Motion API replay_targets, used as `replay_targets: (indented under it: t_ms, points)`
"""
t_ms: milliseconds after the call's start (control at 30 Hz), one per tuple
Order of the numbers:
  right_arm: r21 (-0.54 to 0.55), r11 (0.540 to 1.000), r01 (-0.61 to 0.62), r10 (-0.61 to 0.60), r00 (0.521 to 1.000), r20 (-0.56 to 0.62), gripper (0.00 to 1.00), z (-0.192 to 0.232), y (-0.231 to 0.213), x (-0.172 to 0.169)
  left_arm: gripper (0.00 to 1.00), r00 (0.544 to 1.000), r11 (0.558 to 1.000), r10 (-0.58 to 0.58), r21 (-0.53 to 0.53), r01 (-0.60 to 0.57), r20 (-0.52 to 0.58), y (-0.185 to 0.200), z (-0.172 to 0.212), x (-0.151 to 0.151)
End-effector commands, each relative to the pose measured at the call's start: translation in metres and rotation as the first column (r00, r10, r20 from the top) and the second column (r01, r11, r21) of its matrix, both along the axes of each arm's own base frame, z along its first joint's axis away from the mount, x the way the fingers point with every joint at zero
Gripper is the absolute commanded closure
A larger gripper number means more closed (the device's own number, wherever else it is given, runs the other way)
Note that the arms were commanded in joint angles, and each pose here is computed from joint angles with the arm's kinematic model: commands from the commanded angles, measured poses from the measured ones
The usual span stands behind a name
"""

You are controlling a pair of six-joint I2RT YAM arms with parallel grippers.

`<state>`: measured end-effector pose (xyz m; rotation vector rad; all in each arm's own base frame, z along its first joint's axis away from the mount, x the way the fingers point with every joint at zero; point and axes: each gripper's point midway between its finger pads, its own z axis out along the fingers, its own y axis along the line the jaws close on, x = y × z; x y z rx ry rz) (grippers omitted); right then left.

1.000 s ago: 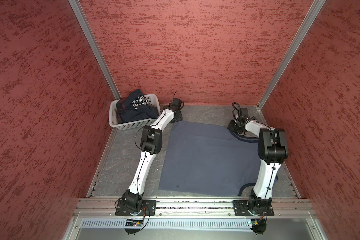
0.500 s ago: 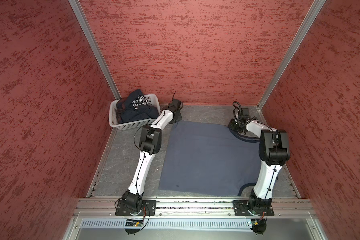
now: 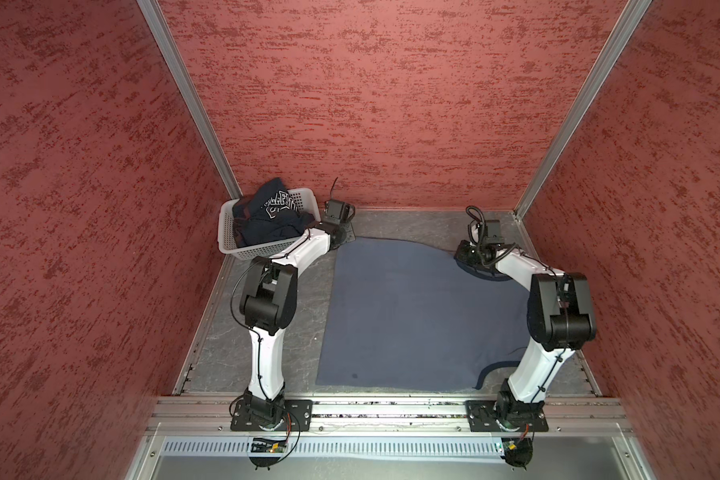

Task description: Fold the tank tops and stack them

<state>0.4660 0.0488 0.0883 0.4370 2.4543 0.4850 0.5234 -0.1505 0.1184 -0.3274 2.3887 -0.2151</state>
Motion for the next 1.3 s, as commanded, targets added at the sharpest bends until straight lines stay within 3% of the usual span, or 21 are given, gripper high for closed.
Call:
replay_targets:
  t_ms: [0,367,733,833,900,1067,1267]
  points:
    - [0.040,0.999,-0.029,0.026,0.998,0.062,1.00,0.021,0.014,-0.012,1.00,0.998,1.000,-0.002,-0.008,0.003,0.061,0.005,0.008,-0.006]
    - [0.031,0.999,-0.033,0.032,0.999,0.031,1.00,0.017,0.017,-0.083,1.00,0.996,0.998,-0.006,-0.069,0.013,0.093,0.011,0.010,-0.061]
    - [0.049,0.999,0.005,-0.005,1.000,-0.002,0.99,-0.005,0.015,-0.137,1.00,1.000,0.996,0.013,-0.093,-0.011,0.023,0.020,-0.027,-0.125]
    - [0.068,0.997,0.023,-0.022,1.000,-0.020,0.95,-0.012,0.015,-0.150,0.91,1.000,0.995,0.010,-0.102,-0.009,0.011,0.019,-0.036,-0.143]
    - [0.076,0.996,0.040,-0.038,0.999,-0.031,0.82,-0.014,0.014,-0.155,0.79,1.000,0.994,0.003,-0.107,-0.003,-0.006,0.018,-0.041,-0.153]
    - [0.020,0.994,0.107,-0.107,0.994,-0.015,0.58,0.002,-0.002,-0.163,0.64,0.998,0.995,0.040,-0.085,-0.044,-0.053,0.030,-0.044,-0.166]
    - [-0.066,0.979,0.195,-0.189,0.979,0.078,0.53,0.034,-0.025,-0.150,0.47,0.995,0.996,0.071,-0.055,-0.074,-0.068,0.032,-0.025,-0.162]
